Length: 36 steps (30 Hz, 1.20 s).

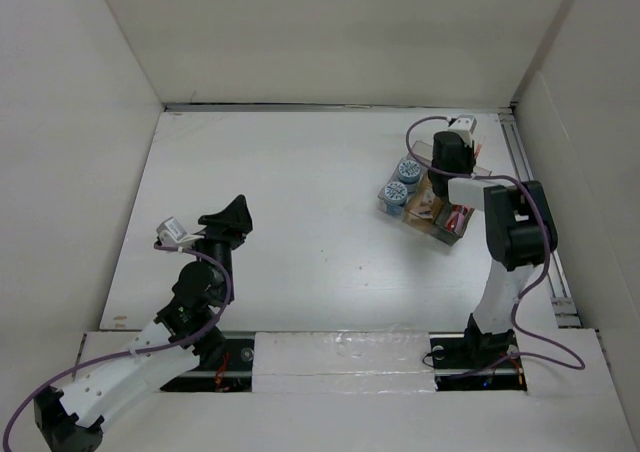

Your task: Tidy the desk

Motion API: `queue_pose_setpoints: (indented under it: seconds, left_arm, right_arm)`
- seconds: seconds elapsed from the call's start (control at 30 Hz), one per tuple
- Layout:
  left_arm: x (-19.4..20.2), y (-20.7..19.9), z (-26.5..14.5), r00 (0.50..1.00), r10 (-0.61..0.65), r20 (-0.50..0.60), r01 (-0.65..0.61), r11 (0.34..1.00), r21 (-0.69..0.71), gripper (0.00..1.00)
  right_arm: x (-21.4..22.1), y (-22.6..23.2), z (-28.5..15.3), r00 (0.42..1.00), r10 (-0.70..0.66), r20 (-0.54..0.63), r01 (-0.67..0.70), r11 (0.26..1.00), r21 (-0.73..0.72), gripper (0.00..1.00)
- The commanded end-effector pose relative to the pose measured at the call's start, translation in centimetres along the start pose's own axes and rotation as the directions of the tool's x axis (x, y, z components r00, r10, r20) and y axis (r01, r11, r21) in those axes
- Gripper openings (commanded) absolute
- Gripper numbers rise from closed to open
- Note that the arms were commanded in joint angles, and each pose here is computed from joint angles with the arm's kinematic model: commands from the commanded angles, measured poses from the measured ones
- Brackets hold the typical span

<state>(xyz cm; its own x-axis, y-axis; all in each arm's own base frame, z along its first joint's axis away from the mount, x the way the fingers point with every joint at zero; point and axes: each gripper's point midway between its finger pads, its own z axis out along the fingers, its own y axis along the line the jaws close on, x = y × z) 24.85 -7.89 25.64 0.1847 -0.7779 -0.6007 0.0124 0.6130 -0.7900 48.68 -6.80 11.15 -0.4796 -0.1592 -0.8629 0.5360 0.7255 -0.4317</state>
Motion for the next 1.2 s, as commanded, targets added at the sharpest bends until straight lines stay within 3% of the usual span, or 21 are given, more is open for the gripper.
queue_pose_setpoints:
  seconds: [0.0, 0.33, 0.57, 0.83, 0.97, 1.1, 1.17]
  left_arm:
    - [-1.3, -1.6, 0.0, 0.999, -0.049, 0.024, 0.048, 0.998, 0.039, 0.67]
    - [-1.1, -1.9, 0.0, 0.999, -0.052, 0.011, 0.051, 0.997, 0.052, 0.67]
    - [-0.9, -1.9, 0.0, 0.999, -0.049, 0.007, 0.049, 0.997, 0.053, 0.67]
    - [-1.0, -1.8, 0.0, 0.999, -0.052, 0.012, 0.051, 0.997, 0.052, 0.67]
    - [-0.8, -1.8, 0.1, 0.999, -0.044, 0.009, 0.044, 0.998, 0.048, 0.67]
    - [-0.6, -1.9, 0.1, 0.999, -0.046, 0.002, 0.046, 0.998, 0.052, 0.67]
    - [-0.6, -1.9, 0.2, 0.999, -0.043, 0.001, 0.042, 0.998, 0.049, 0.67]
  right_arm:
    - [0.2, -0.9, 0.3, 1.0, 0.025, -0.005, -0.024, 0.997, 0.068, 0.05]
    - [-0.1, 0.2, -1.6, 0.999, 0.015, 0.039, -0.019, 0.995, 0.095, 0.05]
    - [-3.5, 3.0, -4.8, 0.99, 0.021, 0.14, 0.002, 0.986, -0.168, 0.09]
    - [-4.2, 4.2, -4.1, 0.995, -0.01, 0.102, 0.038, 0.961, -0.273, 0.11]
    - [-5.4, 5.7, -4.9, 0.998, 0.0, 0.067, 0.031, 0.882, -0.47, 0.11]
    - [-6.9, 5.4, -6.4, 0.999, 0.034, 0.001, -0.027, 0.812, -0.583, 0.0]
    - [-7.1, 5.4, -7.7, 0.999, 0.038, -0.02, -0.042, 0.762, -0.646, 0.0]
